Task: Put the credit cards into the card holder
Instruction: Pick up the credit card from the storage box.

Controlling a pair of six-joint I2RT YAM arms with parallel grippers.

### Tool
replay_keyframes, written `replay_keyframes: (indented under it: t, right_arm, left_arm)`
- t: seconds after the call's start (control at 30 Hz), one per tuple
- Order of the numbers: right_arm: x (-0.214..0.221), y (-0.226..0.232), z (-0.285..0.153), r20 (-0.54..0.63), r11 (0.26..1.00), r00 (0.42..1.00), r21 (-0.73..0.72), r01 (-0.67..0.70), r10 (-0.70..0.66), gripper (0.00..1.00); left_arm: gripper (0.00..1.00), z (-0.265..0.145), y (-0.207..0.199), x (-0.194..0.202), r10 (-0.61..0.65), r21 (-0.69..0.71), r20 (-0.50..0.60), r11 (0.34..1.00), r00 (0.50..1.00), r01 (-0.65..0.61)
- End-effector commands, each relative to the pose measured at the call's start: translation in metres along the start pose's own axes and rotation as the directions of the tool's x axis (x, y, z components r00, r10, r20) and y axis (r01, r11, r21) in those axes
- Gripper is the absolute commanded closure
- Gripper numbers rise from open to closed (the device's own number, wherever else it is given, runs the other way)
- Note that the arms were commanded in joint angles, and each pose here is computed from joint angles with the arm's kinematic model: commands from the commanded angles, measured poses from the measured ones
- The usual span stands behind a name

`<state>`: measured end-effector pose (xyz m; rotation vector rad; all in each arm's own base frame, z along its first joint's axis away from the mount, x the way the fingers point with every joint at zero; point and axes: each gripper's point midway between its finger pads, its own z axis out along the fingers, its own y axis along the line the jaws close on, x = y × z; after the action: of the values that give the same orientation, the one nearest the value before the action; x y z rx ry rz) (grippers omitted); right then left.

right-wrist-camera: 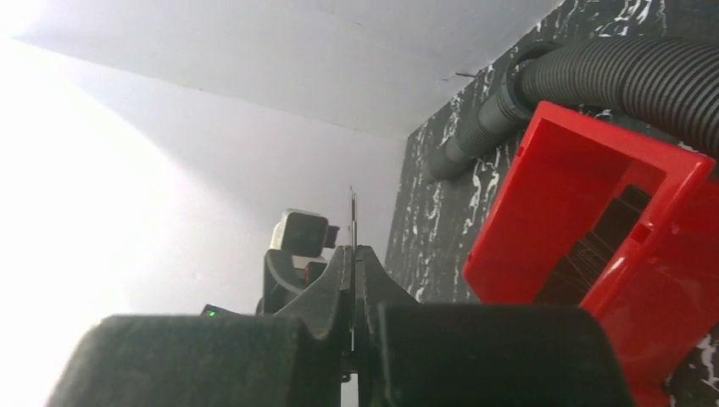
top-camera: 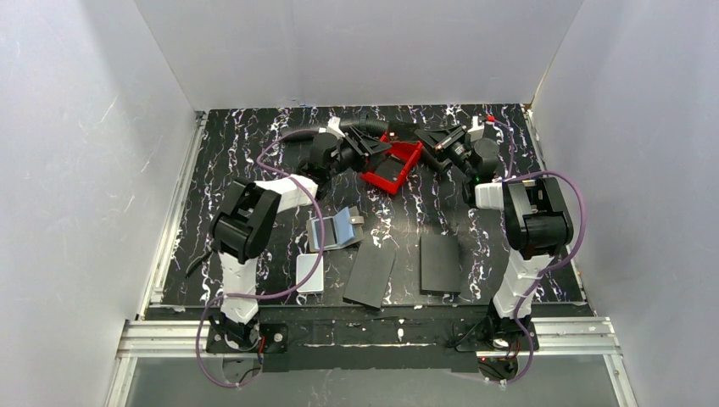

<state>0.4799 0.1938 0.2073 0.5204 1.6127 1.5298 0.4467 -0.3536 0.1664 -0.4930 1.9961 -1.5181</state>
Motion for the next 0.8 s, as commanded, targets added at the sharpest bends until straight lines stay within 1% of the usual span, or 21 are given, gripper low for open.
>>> replay_keyframes:
  t: [0.0, 0.03, 0.1, 0.3, 0.43, 0.57, 0.67, 0.77]
  right_arm:
    - [-0.018, 0.043, -0.006, 0.074, 0.989, 0.997, -0.145, -0.005, 0.016, 0.99]
    - [-0.018, 0.042, -0.007, 0.076, 0.990, 0.997, -0.143, -0.013, 0.024, 0.99]
    - [-0.018, 0.041, -0.007, 0.074, 0.990, 0.997, -0.142, -0.019, 0.030, 0.99]
    - [-0.014, 0.034, -0.009, 0.055, 0.989, 0.997, -0.136, -0.050, 0.058, 0.99]
    - [-0.014, 0.017, -0.013, 0.056, 0.993, 0.995, -0.082, -0.083, 0.087, 0.99]
    - [-0.016, 0.015, -0.013, 0.062, 0.988, 0.990, -0.099, -0.117, 0.124, 0.99]
    - [-0.019, 0.017, -0.011, 0.065, 0.985, 0.988, -0.107, -0.133, 0.140, 0.99]
    - [-0.018, 0.012, -0.008, 0.050, 0.989, 0.990, -0.078, -0.126, 0.131, 0.99]
  left_arm:
    - [0.52, 0.015, -0.032, -0.016, -0.025, 0.117, 0.087, 0.993, 0.996, 0.015]
    - [0.54, 0.017, -0.034, -0.016, -0.023, 0.124, 0.088, 0.992, 0.996, 0.012]
    - [0.55, 0.017, -0.036, -0.015, -0.010, 0.132, 0.092, 0.991, 0.996, -0.002]
    - [0.52, 0.019, -0.039, -0.012, 0.011, 0.145, 0.080, 0.989, 0.997, -0.022]
    - [0.47, 0.016, -0.049, -0.007, 0.064, 0.179, 0.055, 0.981, 0.996, -0.073]
    - [0.47, 0.013, -0.052, -0.001, 0.062, 0.199, 0.023, 0.978, 0.998, -0.066]
    - [0.47, 0.010, -0.049, 0.000, 0.059, 0.202, 0.027, 0.977, 0.998, -0.063]
    - [0.46, 0.010, -0.053, 0.000, 0.066, 0.217, 0.021, 0.974, 0.998, -0.069]
